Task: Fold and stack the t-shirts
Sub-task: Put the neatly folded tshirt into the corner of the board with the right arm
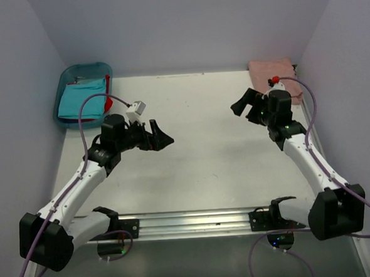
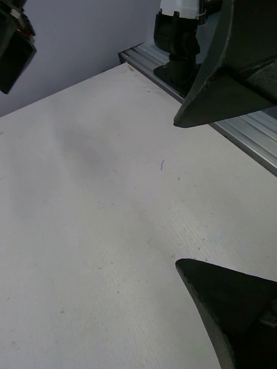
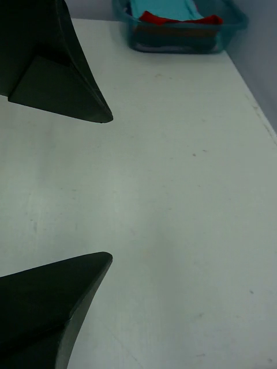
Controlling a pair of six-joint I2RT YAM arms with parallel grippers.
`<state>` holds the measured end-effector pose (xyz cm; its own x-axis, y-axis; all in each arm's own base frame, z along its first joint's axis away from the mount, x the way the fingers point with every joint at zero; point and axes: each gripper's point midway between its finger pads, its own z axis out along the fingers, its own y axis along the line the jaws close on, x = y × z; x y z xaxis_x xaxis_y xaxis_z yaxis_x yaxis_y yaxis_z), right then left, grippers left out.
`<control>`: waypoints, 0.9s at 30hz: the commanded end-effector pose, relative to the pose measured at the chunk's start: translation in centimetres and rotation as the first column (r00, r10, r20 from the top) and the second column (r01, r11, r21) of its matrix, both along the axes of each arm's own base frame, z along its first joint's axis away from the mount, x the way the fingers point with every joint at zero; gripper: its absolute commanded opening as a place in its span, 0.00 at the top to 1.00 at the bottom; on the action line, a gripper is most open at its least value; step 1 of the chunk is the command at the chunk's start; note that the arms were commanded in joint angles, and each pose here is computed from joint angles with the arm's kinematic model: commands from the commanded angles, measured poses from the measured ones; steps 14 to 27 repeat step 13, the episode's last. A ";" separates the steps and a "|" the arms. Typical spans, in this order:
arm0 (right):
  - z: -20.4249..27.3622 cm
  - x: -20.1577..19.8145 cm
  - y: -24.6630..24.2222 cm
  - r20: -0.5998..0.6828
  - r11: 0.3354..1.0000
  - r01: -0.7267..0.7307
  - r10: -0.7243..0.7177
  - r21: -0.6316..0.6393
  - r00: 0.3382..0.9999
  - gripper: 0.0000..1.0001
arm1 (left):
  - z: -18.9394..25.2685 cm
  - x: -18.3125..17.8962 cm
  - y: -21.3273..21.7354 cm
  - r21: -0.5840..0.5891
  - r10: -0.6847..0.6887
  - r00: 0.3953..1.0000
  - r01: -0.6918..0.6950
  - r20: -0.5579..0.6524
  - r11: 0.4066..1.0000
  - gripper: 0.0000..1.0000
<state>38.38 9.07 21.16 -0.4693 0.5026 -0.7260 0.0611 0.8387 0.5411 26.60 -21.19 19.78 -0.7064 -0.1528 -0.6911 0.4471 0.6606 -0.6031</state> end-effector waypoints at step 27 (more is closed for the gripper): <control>6.4 -13.0 9.2 0.245 0.829 -0.555 0.526 0.068 0.815 0.01 | 8.7 -1.0 3.7 -0.140 0.203 0.890 -0.159 0.409 0.977 0.00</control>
